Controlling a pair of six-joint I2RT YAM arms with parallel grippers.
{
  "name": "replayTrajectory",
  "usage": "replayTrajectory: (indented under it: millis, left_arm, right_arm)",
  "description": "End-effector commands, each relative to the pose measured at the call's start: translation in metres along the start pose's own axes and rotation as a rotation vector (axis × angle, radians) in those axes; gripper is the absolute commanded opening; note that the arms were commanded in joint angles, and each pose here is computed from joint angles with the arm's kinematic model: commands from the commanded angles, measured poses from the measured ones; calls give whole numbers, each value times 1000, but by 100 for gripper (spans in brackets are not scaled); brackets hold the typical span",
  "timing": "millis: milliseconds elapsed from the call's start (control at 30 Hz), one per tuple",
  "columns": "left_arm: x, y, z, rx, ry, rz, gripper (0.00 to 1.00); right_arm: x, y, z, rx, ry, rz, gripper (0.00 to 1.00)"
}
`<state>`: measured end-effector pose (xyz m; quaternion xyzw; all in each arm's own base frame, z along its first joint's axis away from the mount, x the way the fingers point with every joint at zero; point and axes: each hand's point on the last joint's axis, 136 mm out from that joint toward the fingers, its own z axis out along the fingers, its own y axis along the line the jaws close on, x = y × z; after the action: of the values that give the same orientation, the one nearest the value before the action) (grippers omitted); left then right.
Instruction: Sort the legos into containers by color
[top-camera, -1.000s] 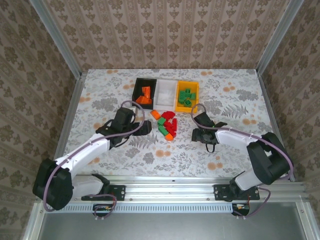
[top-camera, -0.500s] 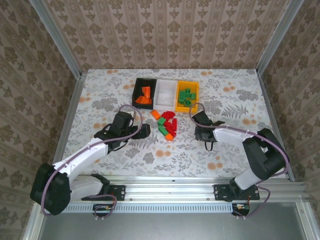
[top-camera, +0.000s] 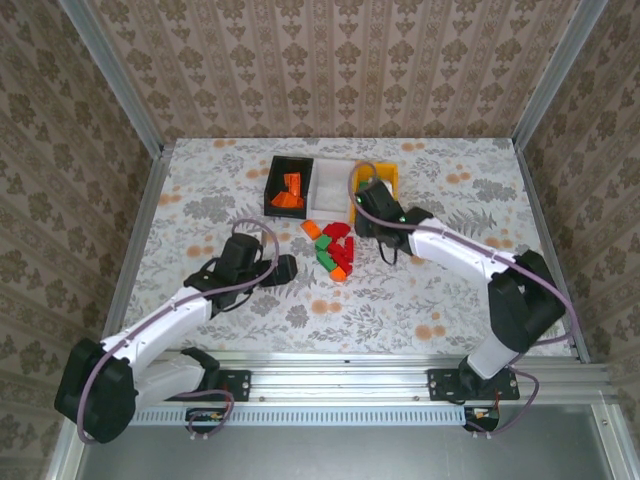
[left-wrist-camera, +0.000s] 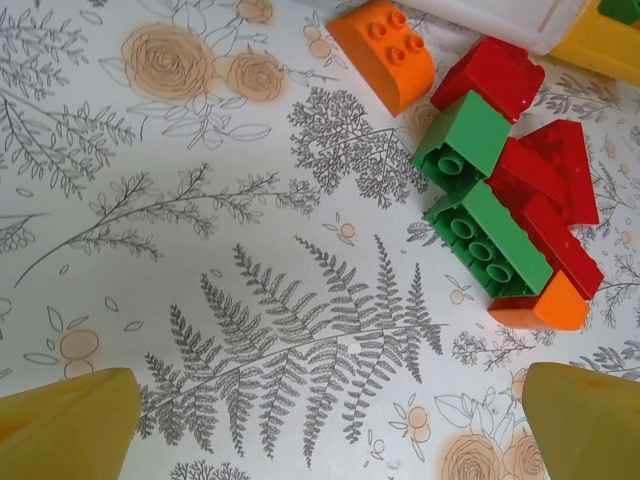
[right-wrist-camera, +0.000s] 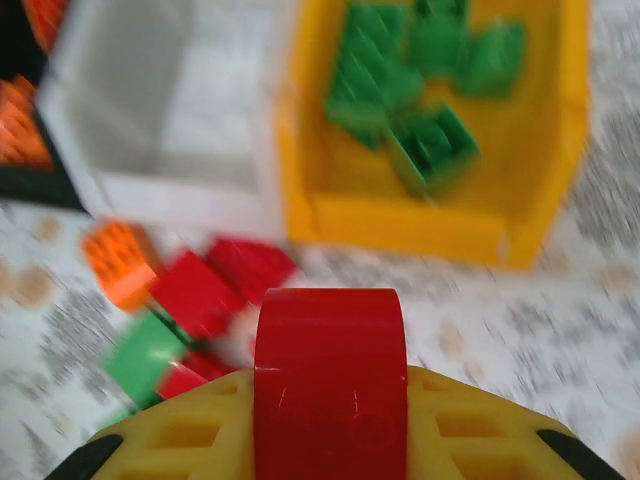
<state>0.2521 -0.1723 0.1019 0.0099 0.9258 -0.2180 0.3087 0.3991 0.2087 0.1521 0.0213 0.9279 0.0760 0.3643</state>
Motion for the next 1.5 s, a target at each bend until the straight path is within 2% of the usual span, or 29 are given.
replayTrajectory:
  millis: [0,267,367,500,600,733,867,1000,1133,1267,1467]
  left_arm:
    - [3,2,-6,5,-10,-44,100]
    - [7,8,-21,-7,-24,-59,100]
    - [7,8,-27,-10,-30,-54,100]
    - [7,10,-32,-14,-39,-52,100]
    - [6,11,-34,-16,-42,-52,100]
    - [5,9,-34,-10,-40,-52,100]
    - [3,5,-35,3,-42,-50,100]
    - [3,2,-33,23,-42,-60,100]
    - [8,0,-26,47,-39,-77,100]
    - [11,-1,-20,52,-21,-78,100]
    - [11,-5,-21,66,-21,-81,99]
  right_arm:
    - [-14,25,32,-9,28,-116,24]
    - [-49,50,98,58,29,-234,24]
    - [-56,59,113,56,25,-261,25]
    - [-58,64,124,70,36,-292,36]
    - [-57,64,128,82,47,-302,46]
    - [-66,68,115,76,22,-305,48]
    - [-72,68,82,75,-22,-287,48]
    - [-34,55,47,47,-13,-196,48]
    - [21,31,38,26,72,-109,48]
    - [54,27,45,-8,160,-88,48]
    - [76,24,69,13,213,-40,48]
